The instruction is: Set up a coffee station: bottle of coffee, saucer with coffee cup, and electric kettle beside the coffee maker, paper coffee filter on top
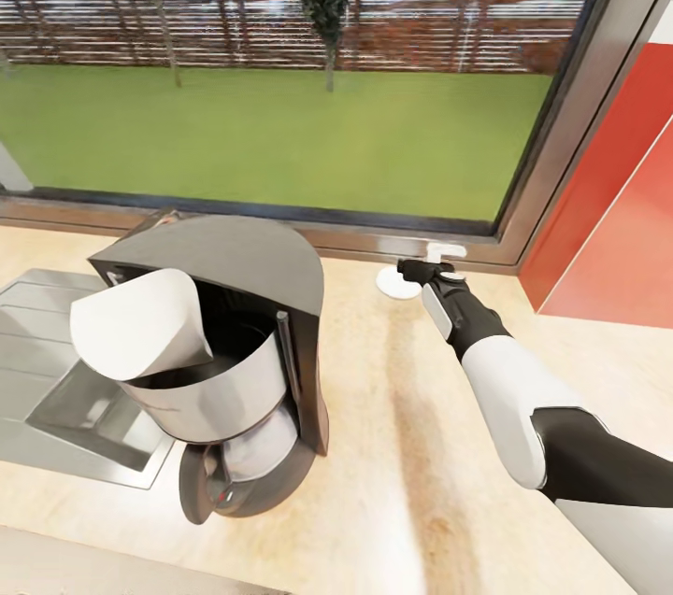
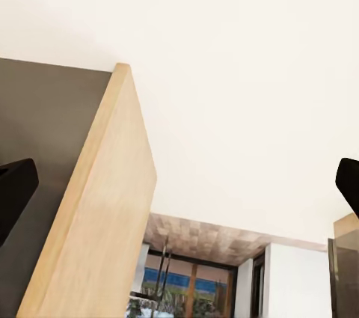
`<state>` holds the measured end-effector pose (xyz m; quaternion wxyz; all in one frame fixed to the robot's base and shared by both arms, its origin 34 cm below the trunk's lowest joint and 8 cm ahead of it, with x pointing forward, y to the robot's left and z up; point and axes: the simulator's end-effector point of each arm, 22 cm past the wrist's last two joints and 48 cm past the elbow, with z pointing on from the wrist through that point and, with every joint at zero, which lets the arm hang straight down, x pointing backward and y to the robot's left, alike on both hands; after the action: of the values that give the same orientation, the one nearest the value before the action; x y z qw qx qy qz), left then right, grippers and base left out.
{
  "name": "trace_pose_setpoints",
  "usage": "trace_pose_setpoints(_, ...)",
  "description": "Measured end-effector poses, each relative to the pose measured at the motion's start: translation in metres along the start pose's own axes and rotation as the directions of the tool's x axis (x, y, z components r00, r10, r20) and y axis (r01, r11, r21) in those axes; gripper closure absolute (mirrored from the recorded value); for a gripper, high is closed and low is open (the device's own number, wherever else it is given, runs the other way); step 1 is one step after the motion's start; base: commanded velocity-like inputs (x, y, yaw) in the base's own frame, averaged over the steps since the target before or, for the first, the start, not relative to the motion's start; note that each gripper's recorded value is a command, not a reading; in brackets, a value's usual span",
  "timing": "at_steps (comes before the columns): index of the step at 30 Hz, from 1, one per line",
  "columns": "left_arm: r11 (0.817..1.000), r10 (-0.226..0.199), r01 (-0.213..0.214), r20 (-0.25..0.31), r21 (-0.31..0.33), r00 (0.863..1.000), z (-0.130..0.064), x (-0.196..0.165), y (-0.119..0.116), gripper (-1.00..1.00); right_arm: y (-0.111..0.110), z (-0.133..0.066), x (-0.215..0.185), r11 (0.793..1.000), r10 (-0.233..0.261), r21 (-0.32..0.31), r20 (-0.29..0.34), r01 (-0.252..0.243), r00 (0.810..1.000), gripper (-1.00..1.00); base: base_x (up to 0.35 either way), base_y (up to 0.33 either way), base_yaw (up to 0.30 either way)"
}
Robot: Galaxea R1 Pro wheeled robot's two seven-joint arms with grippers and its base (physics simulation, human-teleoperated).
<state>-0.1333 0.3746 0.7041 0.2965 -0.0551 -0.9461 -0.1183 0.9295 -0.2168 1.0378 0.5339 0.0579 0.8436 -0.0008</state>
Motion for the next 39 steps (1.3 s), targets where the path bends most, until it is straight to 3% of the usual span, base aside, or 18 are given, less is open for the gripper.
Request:
trace_pose_setpoints(31,1.0,0.01,-0.01,-0.037,0.002,0.999,-0.001,0.015,0.0,-1.0,-0.005,0.015,0.028,1.0,-0.003,0.008,-0.037,0.004,0.999,-1.0,0.0,0.0,0.0)
trace_pose_setpoints(36,1.0,0.015,-0.015,-0.031,0.007,0.999,-0.002,0.015,-0.004,-1.0,0.001,0.012,0.01,1.0,-0.001,0.01,0.015,0.001,1.0,-1.0,0.018,0.0,0.0)
trace_pose_setpoints(39,1.0,0.013,-0.013,-0.039,0.008,0.999,-0.002,0.016,-0.004,-1.0,0.002,0.013,0.015,1.0,0.0,0.005,0.013,0.0,1.0,-1.0,0.117,0.0,0.0)
